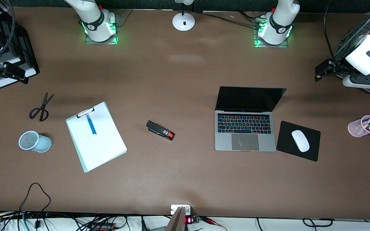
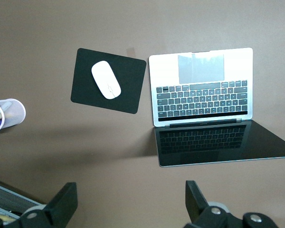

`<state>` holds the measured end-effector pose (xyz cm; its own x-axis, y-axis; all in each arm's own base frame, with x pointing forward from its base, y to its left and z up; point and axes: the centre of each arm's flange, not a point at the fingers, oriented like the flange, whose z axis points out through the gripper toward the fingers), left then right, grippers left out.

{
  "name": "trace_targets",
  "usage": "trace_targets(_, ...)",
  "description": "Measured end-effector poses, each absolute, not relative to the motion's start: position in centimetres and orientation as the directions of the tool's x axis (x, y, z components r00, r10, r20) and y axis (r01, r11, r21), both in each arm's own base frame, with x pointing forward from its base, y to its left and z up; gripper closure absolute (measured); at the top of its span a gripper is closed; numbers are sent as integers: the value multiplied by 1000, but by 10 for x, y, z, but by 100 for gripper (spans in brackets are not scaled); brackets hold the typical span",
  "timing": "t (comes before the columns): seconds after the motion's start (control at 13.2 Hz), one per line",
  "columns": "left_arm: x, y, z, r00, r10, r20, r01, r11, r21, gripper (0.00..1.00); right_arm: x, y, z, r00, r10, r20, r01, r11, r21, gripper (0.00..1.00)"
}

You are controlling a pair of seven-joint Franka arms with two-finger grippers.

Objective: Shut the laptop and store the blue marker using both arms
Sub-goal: 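Reach the right gripper toward the blue marker on the clipboard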

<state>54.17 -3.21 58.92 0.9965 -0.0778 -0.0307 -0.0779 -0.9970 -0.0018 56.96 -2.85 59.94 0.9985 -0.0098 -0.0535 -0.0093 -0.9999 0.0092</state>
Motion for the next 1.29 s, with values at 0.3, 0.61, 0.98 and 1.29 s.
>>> trace_targets(0.3,541,-34,576,992,-81,-97,-81,-997,0,0,589,-26,568,999,-6,-54,-6,-1000,10,0)
trace_targets(0.61,548,-34,558,986,-79,-148,-80,-997,2,0,626,19,491,993,60,-102,62,-998,18,0)
trace_targets(0.98,550,-33,572,986,-77,-148,-77,-997,2,19,653,44,422,988,92,-121,95,-995,19,0)
trace_targets(1.29,545,-36,576,980,-83,-183,-84,-996,3,64,666,61,359,980,130,-150,135,-991,23,0)
